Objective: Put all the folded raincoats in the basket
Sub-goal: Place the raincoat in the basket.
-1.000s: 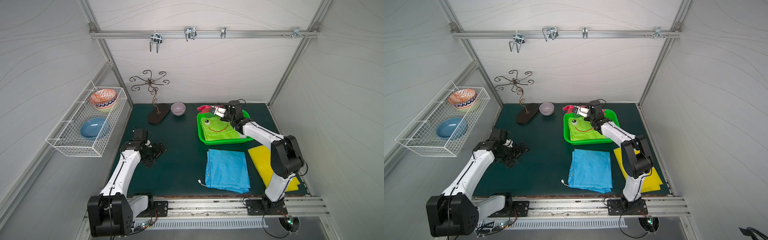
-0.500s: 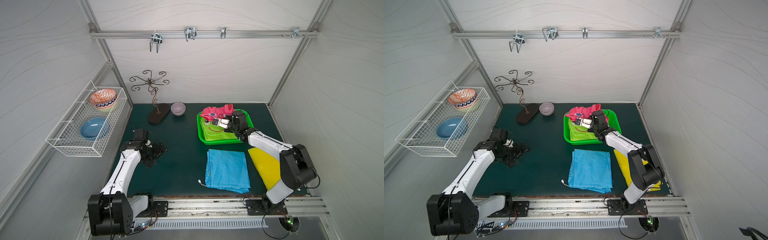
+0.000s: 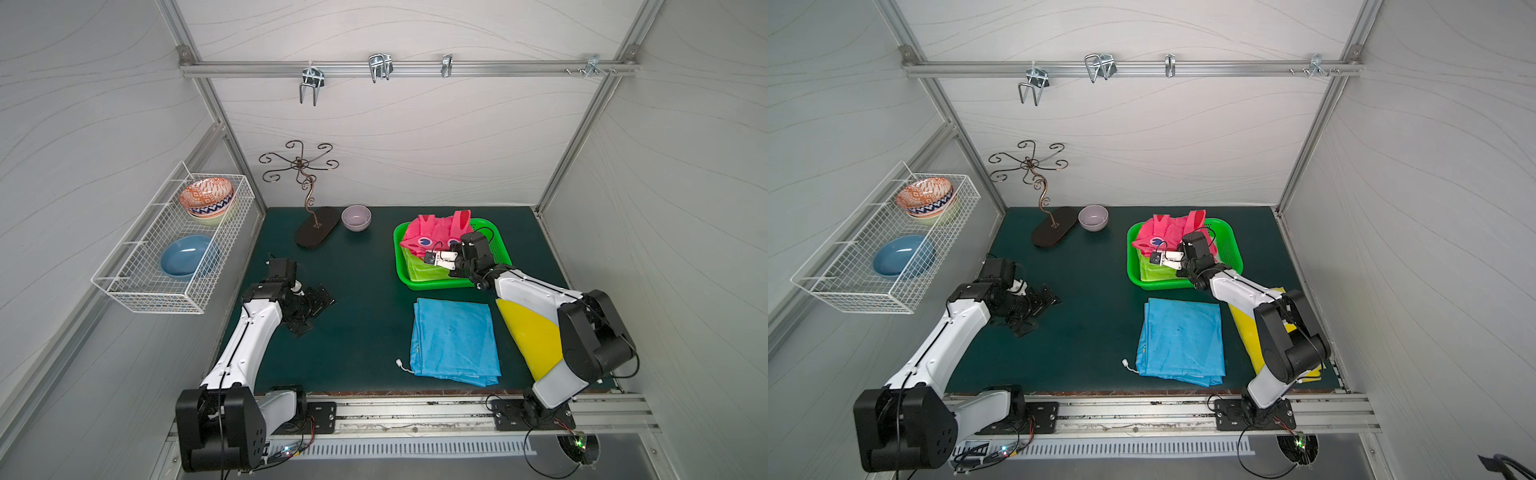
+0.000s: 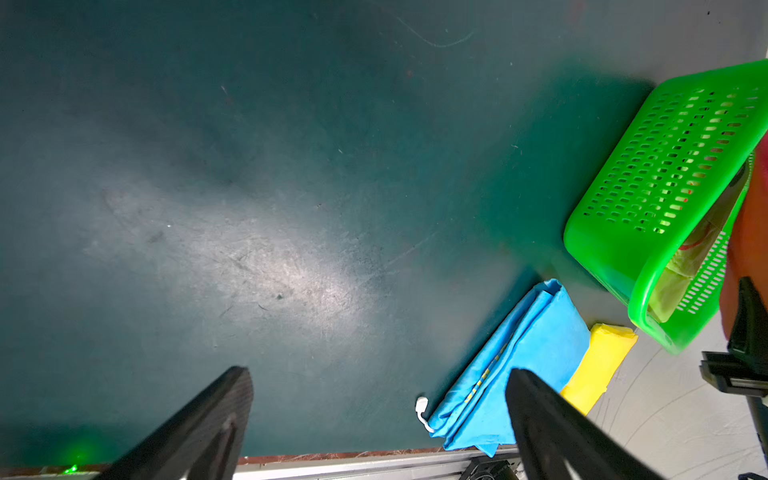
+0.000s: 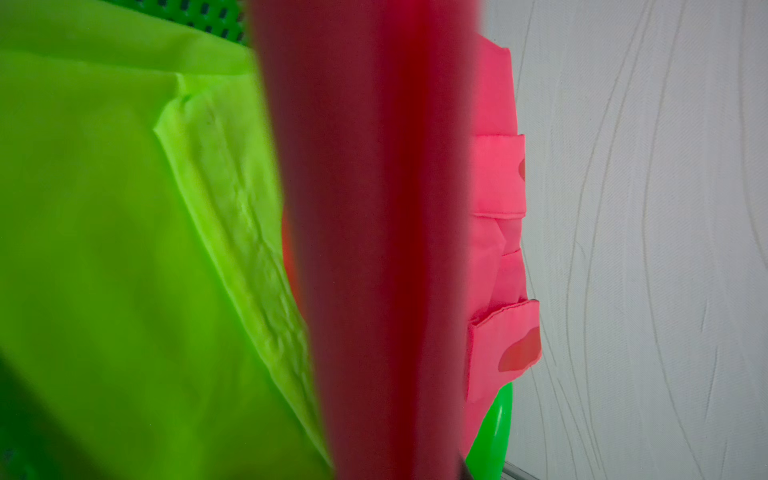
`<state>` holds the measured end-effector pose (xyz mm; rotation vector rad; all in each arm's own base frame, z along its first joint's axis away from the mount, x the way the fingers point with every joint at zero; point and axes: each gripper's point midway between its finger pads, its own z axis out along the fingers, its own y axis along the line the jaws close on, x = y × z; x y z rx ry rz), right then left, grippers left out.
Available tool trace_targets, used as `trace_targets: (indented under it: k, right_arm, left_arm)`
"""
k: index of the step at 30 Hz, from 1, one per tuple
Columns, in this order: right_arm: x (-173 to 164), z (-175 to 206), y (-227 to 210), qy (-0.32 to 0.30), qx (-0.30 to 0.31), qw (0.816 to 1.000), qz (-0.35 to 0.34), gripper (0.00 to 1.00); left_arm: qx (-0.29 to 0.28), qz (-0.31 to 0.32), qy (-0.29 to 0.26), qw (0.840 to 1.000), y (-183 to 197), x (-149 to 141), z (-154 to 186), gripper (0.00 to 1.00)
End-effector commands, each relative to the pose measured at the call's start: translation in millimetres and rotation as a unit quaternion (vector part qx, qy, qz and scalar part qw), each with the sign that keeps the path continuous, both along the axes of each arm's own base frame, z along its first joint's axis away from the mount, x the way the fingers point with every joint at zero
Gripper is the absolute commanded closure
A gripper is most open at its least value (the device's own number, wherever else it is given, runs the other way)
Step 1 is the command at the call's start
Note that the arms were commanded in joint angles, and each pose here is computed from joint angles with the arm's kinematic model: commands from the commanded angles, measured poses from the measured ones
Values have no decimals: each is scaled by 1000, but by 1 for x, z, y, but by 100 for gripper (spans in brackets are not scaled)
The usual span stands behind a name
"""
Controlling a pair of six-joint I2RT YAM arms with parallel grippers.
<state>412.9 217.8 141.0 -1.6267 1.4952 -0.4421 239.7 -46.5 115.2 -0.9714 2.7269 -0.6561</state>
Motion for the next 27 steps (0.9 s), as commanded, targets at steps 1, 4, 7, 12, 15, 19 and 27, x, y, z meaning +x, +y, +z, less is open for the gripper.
trace_targets:
  k: [1, 4, 7, 12, 15, 19, 27]
  right_arm:
    - [-17, -13, 7, 39, -7, 999, 22, 96]
    - [-21, -19, 4, 56, -19, 998, 21, 87]
    - [-24, -22, 1, 64, -25, 997, 19, 68]
    - [-25, -12, 2, 76, -21, 997, 16, 54]
    - [-30, 5, 3, 74, -12, 997, 25, 51]
    - [-50, 31, 4, 107, -8, 993, 49, 1]
    - [-95, 99, 22, 199, 95, 973, 71, 1]
  left_arm:
    - [-2, -4, -17, 1000, 0, 4, 5, 0]
    - [-5, -7, -16, 1000, -1, 5, 5, 0]
    - [-5, -7, -18, 1000, -1, 5, 4, 0]
    - [-7, -8, -18, 1000, -2, 4, 3, 0]
    - [-5, -11, -17, 1000, -2, 4, 3, 0]
    - [-5, -11, -18, 1000, -2, 4, 4, 0]
    - [-4, -16, -13, 1000, -2, 4, 2, 0]
